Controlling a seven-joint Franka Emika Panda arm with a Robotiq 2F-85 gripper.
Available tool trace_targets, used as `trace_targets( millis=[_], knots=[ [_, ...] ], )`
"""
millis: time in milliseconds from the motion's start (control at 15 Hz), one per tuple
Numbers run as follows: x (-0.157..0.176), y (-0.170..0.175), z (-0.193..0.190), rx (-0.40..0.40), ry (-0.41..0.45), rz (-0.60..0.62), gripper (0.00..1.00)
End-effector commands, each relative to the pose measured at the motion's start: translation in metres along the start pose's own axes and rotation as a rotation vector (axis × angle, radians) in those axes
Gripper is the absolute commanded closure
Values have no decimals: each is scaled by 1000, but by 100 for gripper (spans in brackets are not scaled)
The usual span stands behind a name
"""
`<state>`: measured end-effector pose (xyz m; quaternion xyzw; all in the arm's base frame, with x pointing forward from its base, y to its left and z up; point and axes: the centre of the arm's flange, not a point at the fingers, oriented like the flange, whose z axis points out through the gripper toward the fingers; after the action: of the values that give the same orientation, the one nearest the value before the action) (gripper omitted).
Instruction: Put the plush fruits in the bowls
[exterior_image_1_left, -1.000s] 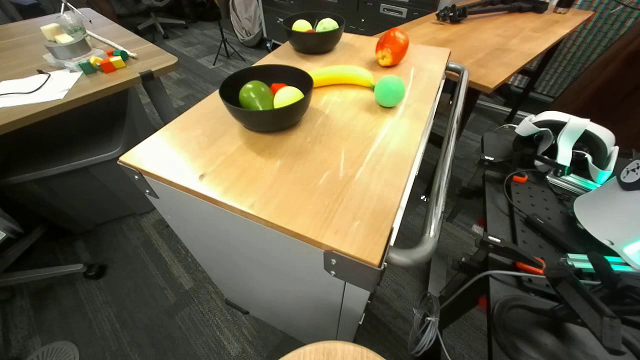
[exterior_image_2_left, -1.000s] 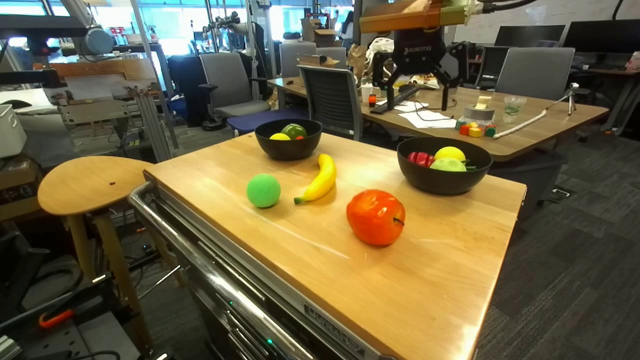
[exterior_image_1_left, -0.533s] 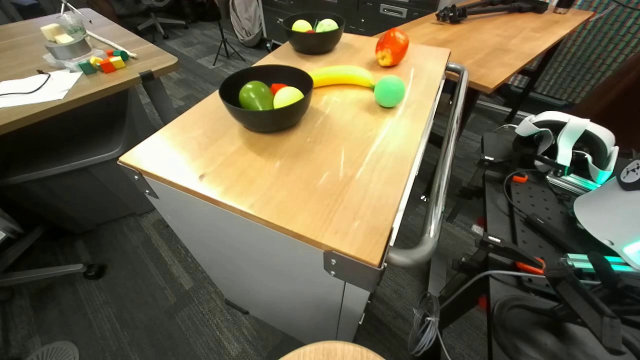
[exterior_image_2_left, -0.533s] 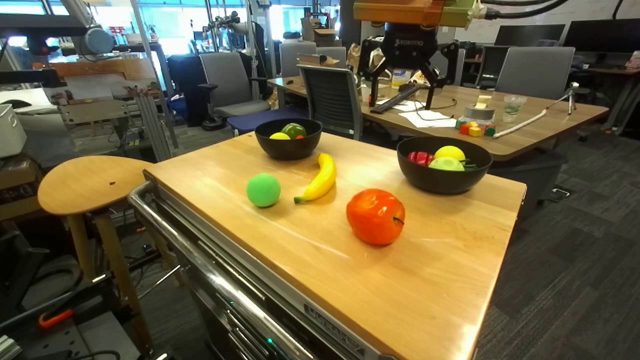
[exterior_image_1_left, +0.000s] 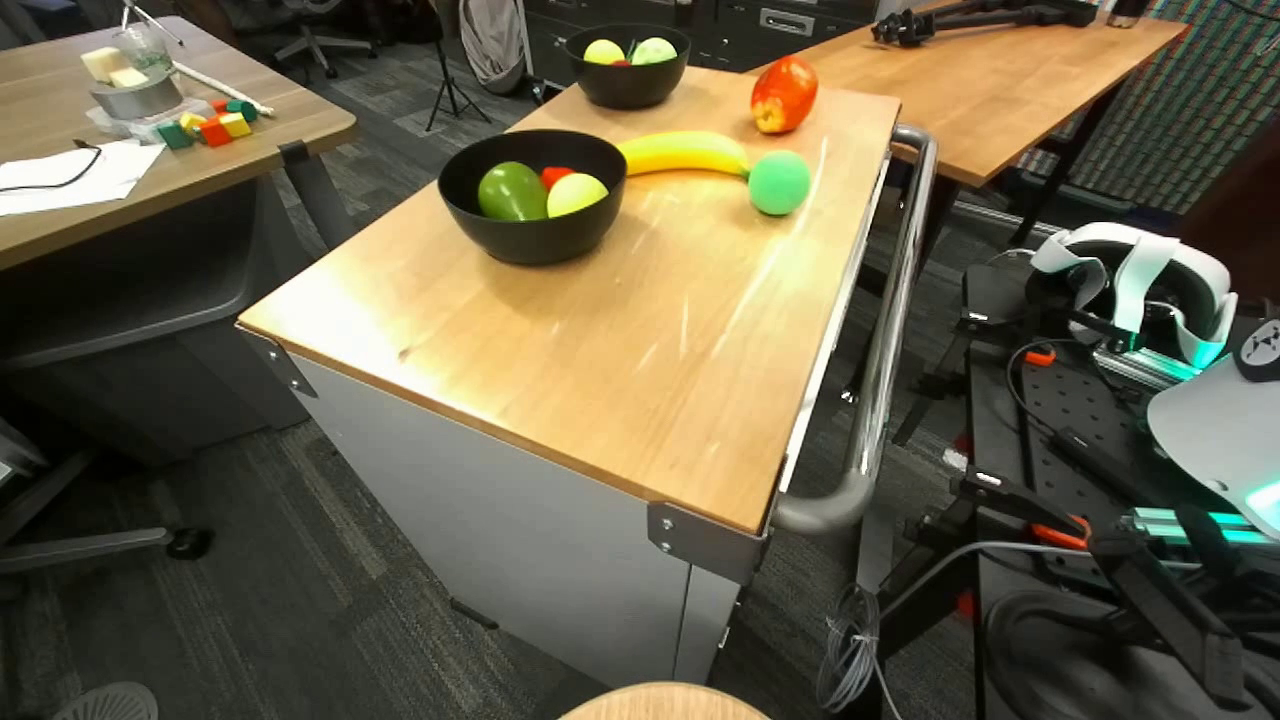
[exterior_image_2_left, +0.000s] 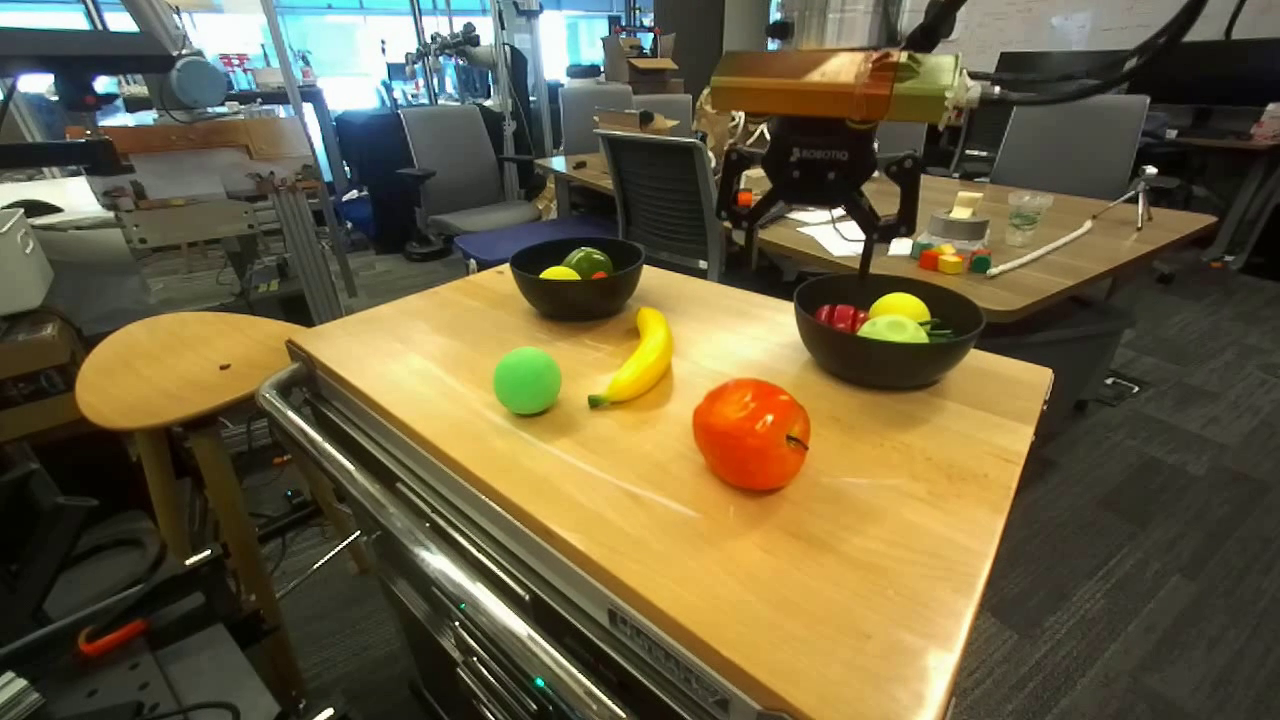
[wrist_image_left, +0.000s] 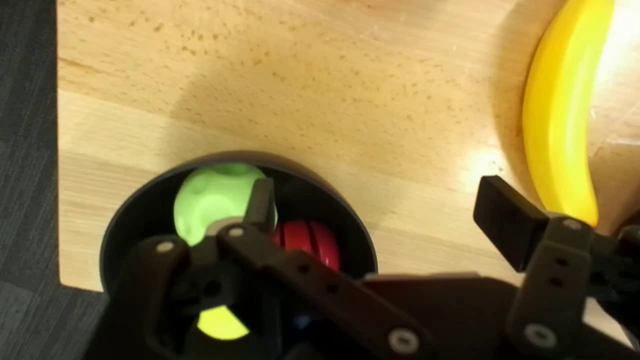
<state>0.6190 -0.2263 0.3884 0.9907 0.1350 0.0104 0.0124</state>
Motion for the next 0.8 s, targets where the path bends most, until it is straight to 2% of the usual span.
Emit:
trace_targets(
  millis=[0,333,733],
  knots=[
    [-23,1,14,-31,-34,-23,0],
    [-41,2,31,39,-84,-71,0],
    [-58,-10,56,84,-183,-140,0]
  ],
)
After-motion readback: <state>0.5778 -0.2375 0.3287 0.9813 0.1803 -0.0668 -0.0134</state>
